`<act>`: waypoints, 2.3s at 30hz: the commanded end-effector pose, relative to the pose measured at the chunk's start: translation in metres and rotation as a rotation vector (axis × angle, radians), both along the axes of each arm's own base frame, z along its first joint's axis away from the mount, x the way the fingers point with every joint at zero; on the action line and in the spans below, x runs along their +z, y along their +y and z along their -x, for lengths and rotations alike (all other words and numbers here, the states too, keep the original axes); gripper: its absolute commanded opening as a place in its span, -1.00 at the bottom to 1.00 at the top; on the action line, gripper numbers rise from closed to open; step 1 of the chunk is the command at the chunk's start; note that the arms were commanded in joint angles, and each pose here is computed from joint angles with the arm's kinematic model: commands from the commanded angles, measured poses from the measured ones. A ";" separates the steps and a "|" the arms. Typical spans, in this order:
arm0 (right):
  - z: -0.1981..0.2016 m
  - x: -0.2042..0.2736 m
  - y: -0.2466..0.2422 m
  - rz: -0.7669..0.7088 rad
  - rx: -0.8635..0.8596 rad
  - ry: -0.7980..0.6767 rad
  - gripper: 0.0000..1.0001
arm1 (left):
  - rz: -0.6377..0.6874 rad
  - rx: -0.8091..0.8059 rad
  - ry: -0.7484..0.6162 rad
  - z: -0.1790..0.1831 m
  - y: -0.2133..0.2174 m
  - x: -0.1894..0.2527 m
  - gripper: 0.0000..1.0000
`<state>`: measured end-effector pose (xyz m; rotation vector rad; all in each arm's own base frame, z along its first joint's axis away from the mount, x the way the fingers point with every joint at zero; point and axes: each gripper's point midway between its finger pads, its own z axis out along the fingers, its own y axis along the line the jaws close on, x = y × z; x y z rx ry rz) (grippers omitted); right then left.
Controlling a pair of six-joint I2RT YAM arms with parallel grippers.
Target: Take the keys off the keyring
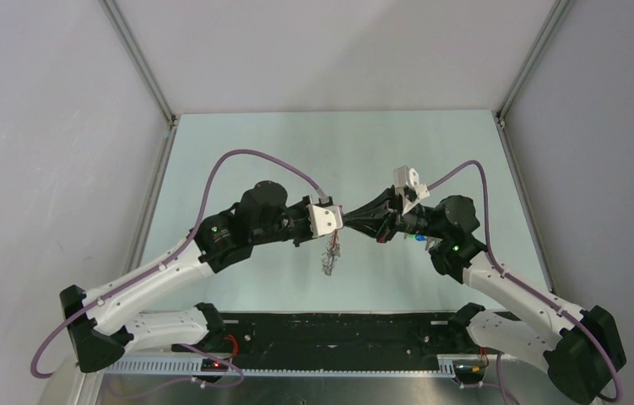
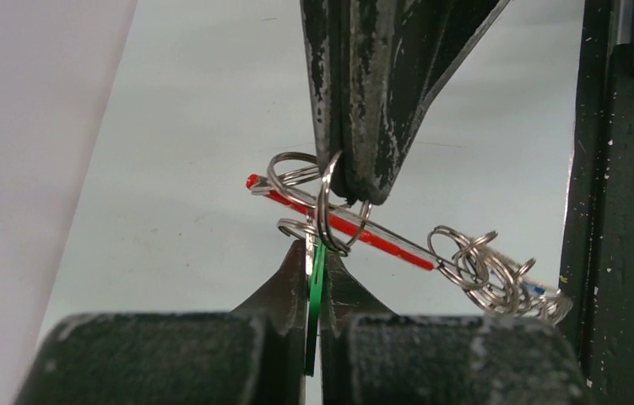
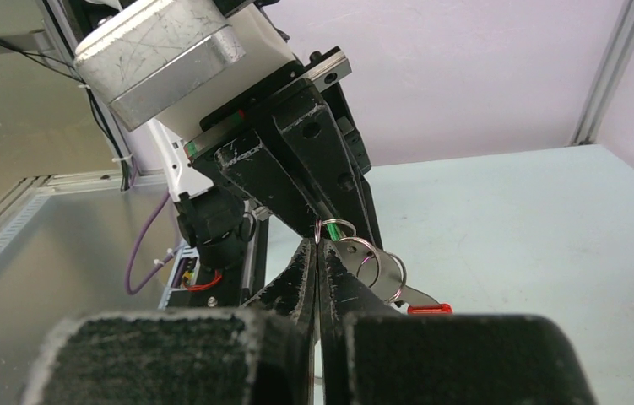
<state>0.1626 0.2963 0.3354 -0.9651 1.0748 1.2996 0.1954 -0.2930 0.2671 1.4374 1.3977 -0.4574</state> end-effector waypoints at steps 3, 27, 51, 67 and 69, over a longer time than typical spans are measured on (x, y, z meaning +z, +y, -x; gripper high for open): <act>0.017 0.027 -0.002 -0.037 0.079 -0.041 -1.00 | 0.077 -0.008 -0.002 -0.002 -0.006 0.024 -1.00; 0.028 0.002 0.019 0.063 0.222 0.138 -1.00 | 0.103 0.007 -0.009 -0.006 0.001 0.033 -1.00; 0.019 -0.029 0.029 0.141 0.231 0.380 -1.00 | 0.108 -0.021 -0.041 -0.003 0.006 0.037 -1.00; -0.014 -0.029 0.027 0.123 0.214 0.724 -1.00 | 0.023 0.001 -0.073 -0.010 0.003 0.016 -1.00; -0.018 -0.032 0.028 0.143 0.197 0.741 -1.00 | 0.014 -0.004 -0.080 -0.009 0.003 0.014 -1.00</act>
